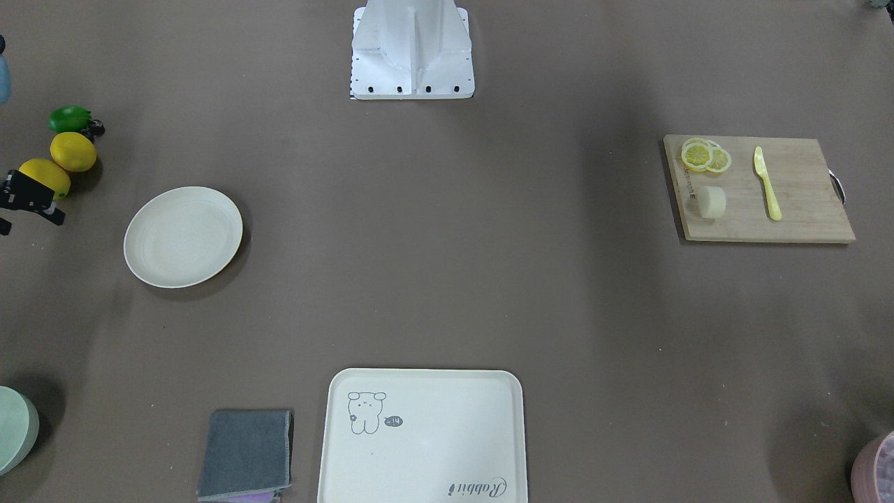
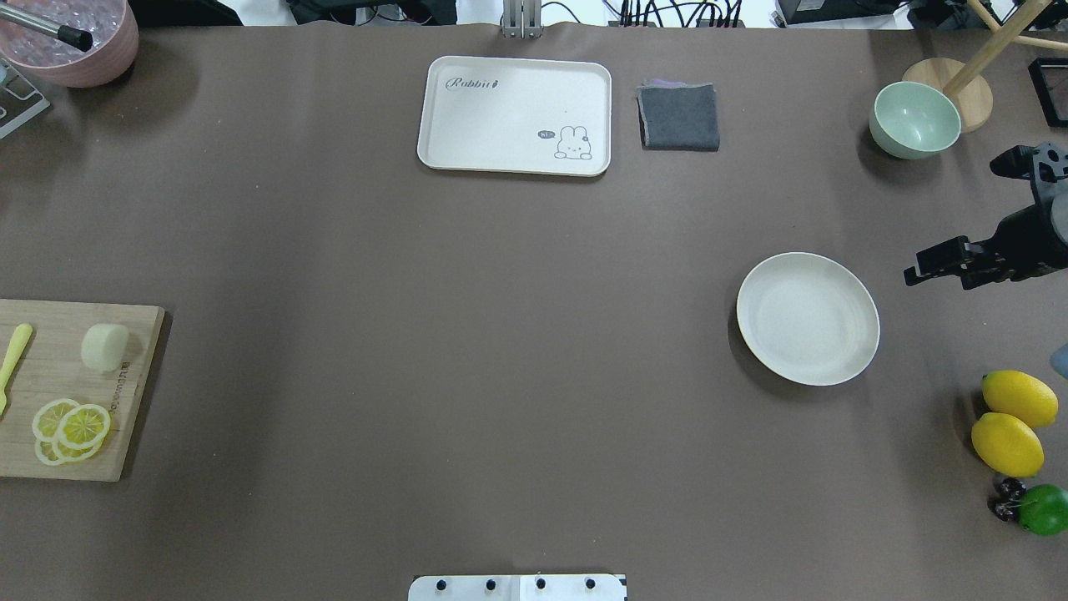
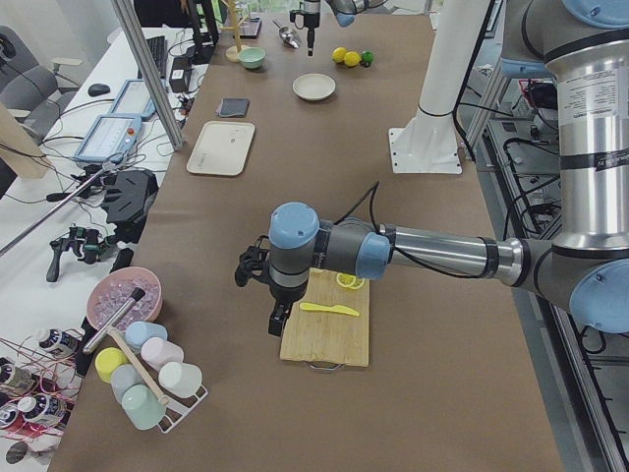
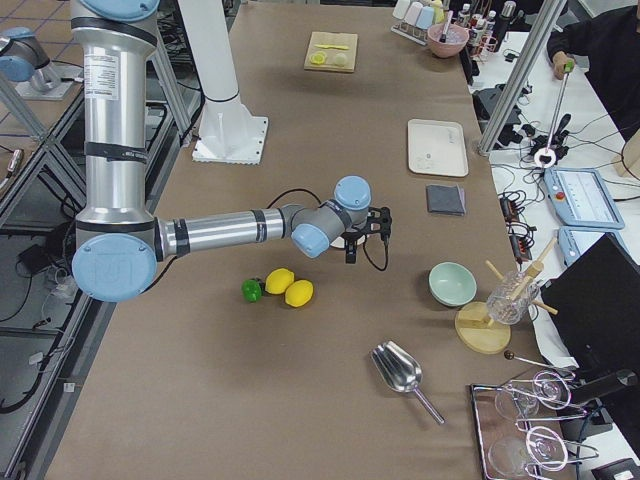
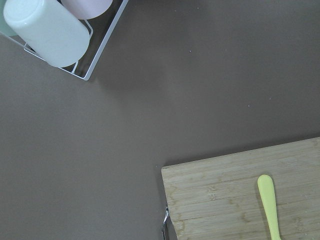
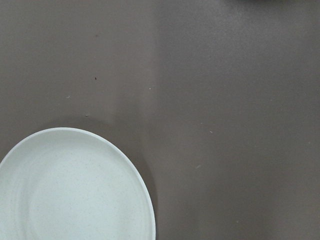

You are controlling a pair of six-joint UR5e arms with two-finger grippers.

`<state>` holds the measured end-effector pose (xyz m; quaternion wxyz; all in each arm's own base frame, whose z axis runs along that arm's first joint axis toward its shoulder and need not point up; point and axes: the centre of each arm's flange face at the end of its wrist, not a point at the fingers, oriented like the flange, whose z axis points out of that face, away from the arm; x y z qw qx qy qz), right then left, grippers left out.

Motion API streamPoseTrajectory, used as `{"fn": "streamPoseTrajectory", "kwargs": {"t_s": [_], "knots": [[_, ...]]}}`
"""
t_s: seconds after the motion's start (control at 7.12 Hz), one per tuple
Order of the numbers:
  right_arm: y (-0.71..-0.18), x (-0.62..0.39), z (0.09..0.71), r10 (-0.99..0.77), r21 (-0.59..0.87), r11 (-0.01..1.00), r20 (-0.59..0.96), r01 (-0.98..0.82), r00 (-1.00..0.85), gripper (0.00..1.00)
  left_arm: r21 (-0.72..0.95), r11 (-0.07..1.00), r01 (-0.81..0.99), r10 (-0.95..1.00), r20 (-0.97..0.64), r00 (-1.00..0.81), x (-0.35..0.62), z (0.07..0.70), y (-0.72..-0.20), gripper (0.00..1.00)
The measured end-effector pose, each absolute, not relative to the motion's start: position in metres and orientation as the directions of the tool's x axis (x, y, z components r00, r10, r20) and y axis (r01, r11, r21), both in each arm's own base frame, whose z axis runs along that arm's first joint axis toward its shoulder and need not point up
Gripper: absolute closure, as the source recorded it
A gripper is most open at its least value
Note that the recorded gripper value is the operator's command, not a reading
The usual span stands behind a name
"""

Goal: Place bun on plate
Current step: 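Reach the right gripper to the white plate and grip its rim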

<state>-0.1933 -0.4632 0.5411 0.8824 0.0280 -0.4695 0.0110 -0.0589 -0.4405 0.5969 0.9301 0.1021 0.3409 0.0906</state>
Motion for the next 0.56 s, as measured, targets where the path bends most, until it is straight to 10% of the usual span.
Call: {"fn": "streamPoseTrajectory", "kwargs": {"t_s": [0.56], "knots": [[-0.470, -0.254, 0.560, -0.001, 0.014, 1.000, 0.814, -0.018, 0.581, 0.19, 0.249, 0.963, -0.100, 0.237, -0.617, 0.750, -0.059, 0.600, -0.437, 0.02]]}}
